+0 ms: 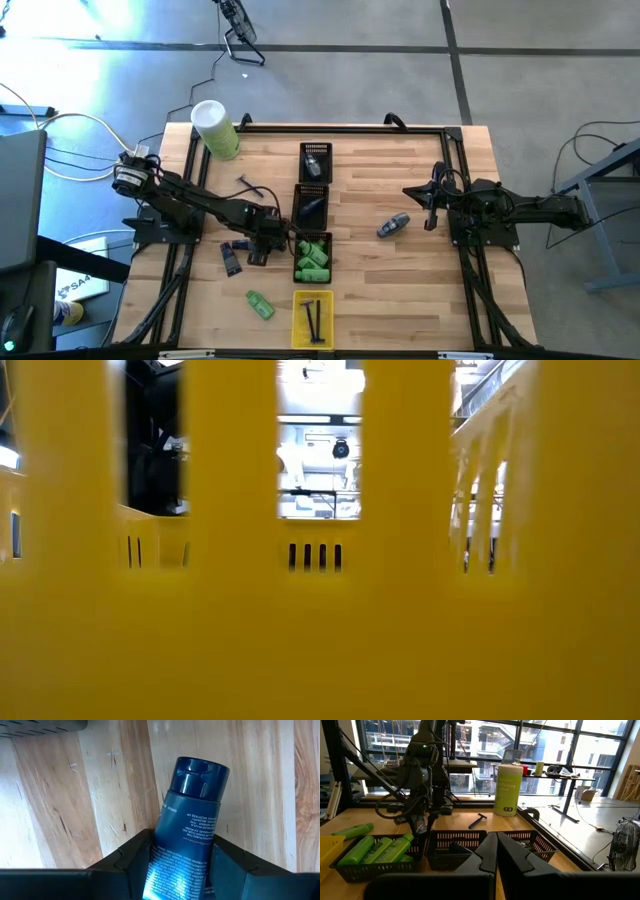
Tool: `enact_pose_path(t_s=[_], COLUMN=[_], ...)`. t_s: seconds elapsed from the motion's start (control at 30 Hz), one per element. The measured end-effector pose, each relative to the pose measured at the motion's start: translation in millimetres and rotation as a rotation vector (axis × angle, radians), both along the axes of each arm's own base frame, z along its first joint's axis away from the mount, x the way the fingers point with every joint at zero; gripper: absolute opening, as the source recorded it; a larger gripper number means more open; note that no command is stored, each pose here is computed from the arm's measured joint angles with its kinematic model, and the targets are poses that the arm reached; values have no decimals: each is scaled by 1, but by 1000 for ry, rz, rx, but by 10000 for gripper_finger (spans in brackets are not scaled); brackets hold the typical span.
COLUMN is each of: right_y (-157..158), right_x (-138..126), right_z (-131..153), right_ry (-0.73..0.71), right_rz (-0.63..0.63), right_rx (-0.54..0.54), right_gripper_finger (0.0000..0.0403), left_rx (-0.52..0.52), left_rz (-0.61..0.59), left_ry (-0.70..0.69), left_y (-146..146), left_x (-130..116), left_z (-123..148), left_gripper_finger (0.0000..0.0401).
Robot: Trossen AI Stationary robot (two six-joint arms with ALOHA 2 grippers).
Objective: Pick & Place Travel size toiletries
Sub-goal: Put the dark blue shave butter bottle into the center black bin
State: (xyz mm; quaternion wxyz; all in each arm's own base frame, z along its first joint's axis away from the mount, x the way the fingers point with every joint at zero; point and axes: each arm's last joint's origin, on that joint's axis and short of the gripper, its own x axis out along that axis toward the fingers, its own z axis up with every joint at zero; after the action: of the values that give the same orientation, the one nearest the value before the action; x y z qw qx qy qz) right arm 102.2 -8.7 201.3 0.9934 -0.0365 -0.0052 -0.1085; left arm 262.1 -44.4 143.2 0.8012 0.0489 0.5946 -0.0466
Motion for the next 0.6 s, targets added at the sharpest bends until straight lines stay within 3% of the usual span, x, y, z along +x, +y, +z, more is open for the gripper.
enact_pose_path(t_s=[0.6], right_y=[0], right_x=[0], right_z=[0], right_ry=[-1], right_rz=[0], right_rx=[4], right_gripper_finger=[2], left_rx=[18], left_rz=[7], left_ry=[-24], left_y=[1], left_x=[-1], left_z=[9], left_gripper_finger=[156])
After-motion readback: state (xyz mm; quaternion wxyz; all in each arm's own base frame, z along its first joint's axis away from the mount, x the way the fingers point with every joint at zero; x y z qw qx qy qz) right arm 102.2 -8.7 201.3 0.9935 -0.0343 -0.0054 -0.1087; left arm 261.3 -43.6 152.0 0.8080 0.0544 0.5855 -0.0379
